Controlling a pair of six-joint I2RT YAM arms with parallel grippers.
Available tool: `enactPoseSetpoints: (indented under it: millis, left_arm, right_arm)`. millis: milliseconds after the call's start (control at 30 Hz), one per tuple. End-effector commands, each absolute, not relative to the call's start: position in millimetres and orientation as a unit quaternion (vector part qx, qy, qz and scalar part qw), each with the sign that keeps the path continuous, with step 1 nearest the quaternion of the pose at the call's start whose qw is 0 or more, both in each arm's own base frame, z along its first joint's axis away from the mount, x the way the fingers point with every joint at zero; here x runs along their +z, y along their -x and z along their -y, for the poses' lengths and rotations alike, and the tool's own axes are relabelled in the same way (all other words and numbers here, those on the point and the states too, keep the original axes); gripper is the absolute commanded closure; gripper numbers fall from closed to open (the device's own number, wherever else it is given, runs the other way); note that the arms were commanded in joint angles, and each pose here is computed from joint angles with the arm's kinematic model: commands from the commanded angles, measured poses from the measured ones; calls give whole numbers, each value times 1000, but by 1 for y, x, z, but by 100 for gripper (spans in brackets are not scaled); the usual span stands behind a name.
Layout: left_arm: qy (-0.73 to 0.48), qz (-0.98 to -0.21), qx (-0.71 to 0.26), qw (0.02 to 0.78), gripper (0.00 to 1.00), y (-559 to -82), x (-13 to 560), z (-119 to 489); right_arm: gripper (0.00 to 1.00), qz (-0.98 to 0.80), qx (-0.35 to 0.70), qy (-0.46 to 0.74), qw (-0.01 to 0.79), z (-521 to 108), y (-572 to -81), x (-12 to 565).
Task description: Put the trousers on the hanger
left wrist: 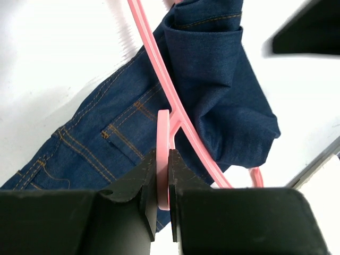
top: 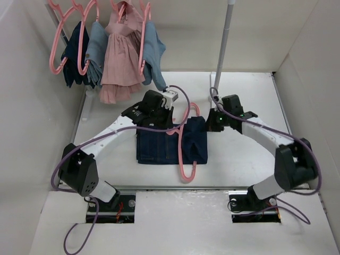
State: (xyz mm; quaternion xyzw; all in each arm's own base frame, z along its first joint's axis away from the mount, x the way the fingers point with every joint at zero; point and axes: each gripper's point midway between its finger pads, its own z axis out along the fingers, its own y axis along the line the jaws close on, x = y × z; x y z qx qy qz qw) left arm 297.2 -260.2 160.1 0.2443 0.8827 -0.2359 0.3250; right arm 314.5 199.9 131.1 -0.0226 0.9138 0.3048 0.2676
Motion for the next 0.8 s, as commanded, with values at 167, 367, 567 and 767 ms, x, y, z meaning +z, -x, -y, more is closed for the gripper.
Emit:
enactPoseSetpoints:
  millis: [167, 367, 567, 767]
  left_arm:
    - [-268, -865, -251, 342, 100, -297, 190, 280]
    - [-286, -855, -263, 342, 100, -295, 196, 288]
    - [-297, -835, -288, 363, 100, -303, 226, 306]
    - [-303, -828, -307, 358, 100, -298, 235, 316]
  right_arm:
    - [100, -862, 406, 98, 288, -288, -355, 132]
    - [100, -878, 406, 39, 252, -312, -374, 92]
    - [100, -902, 379, 6, 206, -316, -373, 34]
    - [100, -905, 374, -2, 203, -315, -372, 27]
